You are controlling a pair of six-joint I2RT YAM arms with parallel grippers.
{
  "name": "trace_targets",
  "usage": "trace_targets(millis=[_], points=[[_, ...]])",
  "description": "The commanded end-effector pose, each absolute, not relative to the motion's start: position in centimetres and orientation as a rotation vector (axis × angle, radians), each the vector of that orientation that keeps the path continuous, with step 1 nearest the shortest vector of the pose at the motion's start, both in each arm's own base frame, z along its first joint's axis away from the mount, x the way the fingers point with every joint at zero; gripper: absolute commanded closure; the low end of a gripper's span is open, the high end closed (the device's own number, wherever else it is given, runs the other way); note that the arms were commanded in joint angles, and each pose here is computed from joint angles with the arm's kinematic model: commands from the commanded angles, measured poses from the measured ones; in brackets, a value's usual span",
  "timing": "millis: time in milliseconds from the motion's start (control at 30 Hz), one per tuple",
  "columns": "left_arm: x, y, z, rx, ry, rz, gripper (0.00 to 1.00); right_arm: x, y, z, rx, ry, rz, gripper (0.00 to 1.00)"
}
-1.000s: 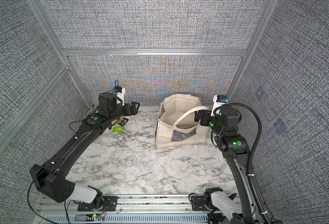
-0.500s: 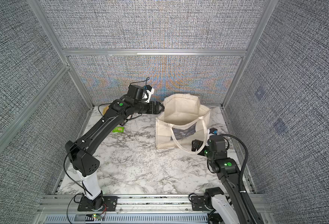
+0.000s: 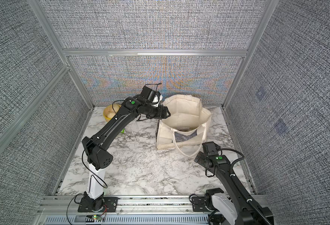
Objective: Take out the compass set from the canvas bag
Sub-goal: Adjust the canvas bag at the center of the board.
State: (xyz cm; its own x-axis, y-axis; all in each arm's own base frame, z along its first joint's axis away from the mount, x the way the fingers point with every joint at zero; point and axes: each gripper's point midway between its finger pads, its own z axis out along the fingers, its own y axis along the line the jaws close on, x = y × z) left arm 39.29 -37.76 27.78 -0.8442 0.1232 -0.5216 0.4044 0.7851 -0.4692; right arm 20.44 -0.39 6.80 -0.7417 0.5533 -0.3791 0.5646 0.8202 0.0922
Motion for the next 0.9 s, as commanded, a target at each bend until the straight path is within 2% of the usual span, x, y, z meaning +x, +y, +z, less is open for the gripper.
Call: trace_targets(millis=[0,100,200,300,367,467,600,767,867], points=[[39.8,-36.3,27.0,0.378,2.529,-0.683,0.18,18.3,-3.2,6.9,1.004,2.596,-0.258,0.01],[40.2,-35.0,26.7,0.38,2.525,-0.576,0.25,18.6,-4.6,8.9,1.088,2.523,-0.265,0.01],[40.4,-34.7,26.6,0.388,2.521,-0.543,0.34,19.5,-6.2,12.9,1.109,2.39,-0.262,0.01],[40.7,-34.8,26.7,0.395,2.503,-0.537,0.42,21.0,-7.9,20.0,1.0,2.202,-0.293,0.01],[41.1,-35.0,27.1,0.397,2.481,-0.543,0.49,22.1,-8.7,26.5,0.887,2.035,-0.295,0.01],[41.7,-35.6,28.1,0.405,2.437,-0.568,0.57,25.4,-6.2,33.2,0.628,1.905,-0.117,0.01],[42.5,-36.2,29.6,0.428,2.377,-0.579,0.71,30.8,-1.9,36.5,0.449,1.902,0.118,0.03],[42.9,-36.1,30.6,0.46,2.335,-0.573,0.92,37.7,-0.3,37.3,0.287,2.121,0.04,0.03],[42.9,-36.0,30.6,0.47,2.329,-0.572,0.95,40.8,0.4,35.9,0.194,2.256,0.004,0.03]])
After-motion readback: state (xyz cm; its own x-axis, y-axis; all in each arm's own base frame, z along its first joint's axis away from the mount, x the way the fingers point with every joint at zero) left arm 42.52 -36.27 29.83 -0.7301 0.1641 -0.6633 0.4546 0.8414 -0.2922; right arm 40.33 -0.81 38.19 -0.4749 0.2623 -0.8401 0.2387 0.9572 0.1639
